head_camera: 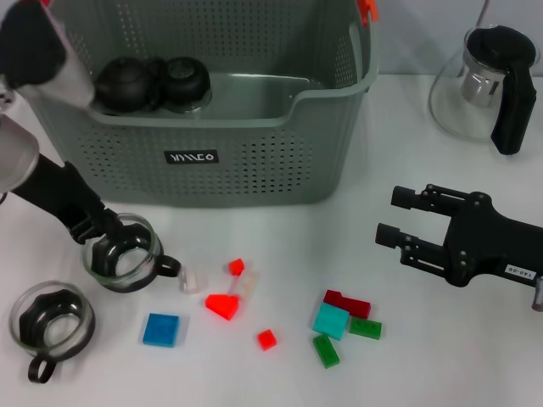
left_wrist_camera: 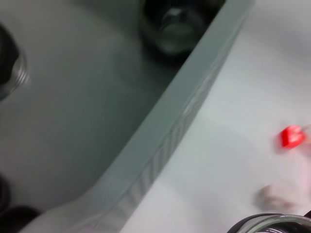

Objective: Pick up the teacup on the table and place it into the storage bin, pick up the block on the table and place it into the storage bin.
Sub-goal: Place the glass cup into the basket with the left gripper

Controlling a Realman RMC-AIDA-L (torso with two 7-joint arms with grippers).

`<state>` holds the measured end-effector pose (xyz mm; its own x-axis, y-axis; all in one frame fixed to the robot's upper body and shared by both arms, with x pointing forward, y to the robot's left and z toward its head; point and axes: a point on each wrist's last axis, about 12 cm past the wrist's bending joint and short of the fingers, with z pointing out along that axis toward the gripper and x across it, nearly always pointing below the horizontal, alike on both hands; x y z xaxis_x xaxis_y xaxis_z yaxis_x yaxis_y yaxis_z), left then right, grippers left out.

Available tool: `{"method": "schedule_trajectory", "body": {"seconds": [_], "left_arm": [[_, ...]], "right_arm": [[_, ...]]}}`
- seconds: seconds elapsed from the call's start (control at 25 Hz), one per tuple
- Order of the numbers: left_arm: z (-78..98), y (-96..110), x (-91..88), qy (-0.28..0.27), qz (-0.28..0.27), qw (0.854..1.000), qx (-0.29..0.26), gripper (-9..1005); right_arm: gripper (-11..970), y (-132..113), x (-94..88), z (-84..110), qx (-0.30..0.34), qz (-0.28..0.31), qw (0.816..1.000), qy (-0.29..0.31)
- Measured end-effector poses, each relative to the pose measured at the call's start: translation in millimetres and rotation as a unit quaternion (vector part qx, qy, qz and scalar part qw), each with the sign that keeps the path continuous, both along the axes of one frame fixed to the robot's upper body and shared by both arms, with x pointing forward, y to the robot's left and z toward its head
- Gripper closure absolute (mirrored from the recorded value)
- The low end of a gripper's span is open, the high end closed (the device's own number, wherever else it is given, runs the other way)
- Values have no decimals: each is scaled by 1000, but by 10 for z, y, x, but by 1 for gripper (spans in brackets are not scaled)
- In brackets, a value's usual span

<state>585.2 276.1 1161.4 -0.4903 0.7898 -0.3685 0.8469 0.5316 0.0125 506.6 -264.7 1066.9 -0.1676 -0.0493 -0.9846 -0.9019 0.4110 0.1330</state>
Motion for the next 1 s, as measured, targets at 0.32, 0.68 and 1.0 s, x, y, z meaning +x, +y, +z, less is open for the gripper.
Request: {"method": "schedule_trajectory", "body": {"seconds": [0.32, 0.68, 1.0], "left_arm": [[157, 111, -112, 30, -49, 991, -122, 952], [225, 195, -218, 35, -90, 968, -231, 951], [208, 165, -220, 40, -96, 967, -234, 951]], "right_arm": [[333, 4, -6, 11, 4, 4, 1000, -2], [333, -6, -38, -11, 5, 6, 1000, 4], [333, -25, -61, -27, 4, 3, 1000, 7]]}}
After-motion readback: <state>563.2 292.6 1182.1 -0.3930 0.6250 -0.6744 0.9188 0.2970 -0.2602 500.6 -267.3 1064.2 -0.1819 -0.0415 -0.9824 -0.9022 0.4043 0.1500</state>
